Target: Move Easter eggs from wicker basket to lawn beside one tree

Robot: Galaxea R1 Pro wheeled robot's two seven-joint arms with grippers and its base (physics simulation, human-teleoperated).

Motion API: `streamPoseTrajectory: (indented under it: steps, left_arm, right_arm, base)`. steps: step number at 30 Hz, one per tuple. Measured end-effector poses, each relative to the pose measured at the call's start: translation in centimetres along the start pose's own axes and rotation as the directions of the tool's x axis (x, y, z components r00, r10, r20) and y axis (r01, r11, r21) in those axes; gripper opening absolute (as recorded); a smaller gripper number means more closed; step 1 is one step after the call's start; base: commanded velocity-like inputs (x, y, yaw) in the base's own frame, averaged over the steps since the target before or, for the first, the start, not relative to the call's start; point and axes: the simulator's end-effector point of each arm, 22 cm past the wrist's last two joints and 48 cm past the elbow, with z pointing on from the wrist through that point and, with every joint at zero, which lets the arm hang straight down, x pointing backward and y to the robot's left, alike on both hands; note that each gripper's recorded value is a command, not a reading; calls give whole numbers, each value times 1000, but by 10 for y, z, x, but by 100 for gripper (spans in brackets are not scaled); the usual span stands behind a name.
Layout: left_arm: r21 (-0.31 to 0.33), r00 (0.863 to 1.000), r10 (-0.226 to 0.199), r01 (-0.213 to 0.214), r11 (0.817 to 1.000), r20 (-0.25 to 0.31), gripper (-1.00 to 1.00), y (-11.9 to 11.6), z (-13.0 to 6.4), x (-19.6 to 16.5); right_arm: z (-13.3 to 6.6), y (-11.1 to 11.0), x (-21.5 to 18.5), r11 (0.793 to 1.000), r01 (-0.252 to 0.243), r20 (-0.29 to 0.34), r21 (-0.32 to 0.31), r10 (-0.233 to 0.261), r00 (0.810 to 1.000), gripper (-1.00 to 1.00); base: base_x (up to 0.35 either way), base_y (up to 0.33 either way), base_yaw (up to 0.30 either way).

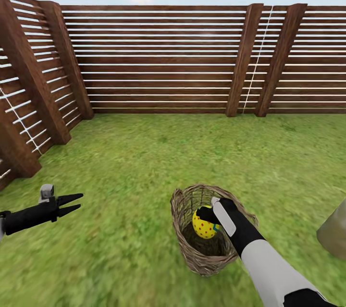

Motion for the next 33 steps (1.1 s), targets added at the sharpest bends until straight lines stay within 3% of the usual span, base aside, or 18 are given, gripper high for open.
streamPoseTrajectory:
  steps: [33]
  left_arm:
    - [22, 999, 35, -36, 999, 25, 100, -83, -21, -50]
  right_arm:
    - [-81, 27, -56, 1000, 7, 46, -18, -6, 999, -100]
  base:
    - [-45, 0, -13]
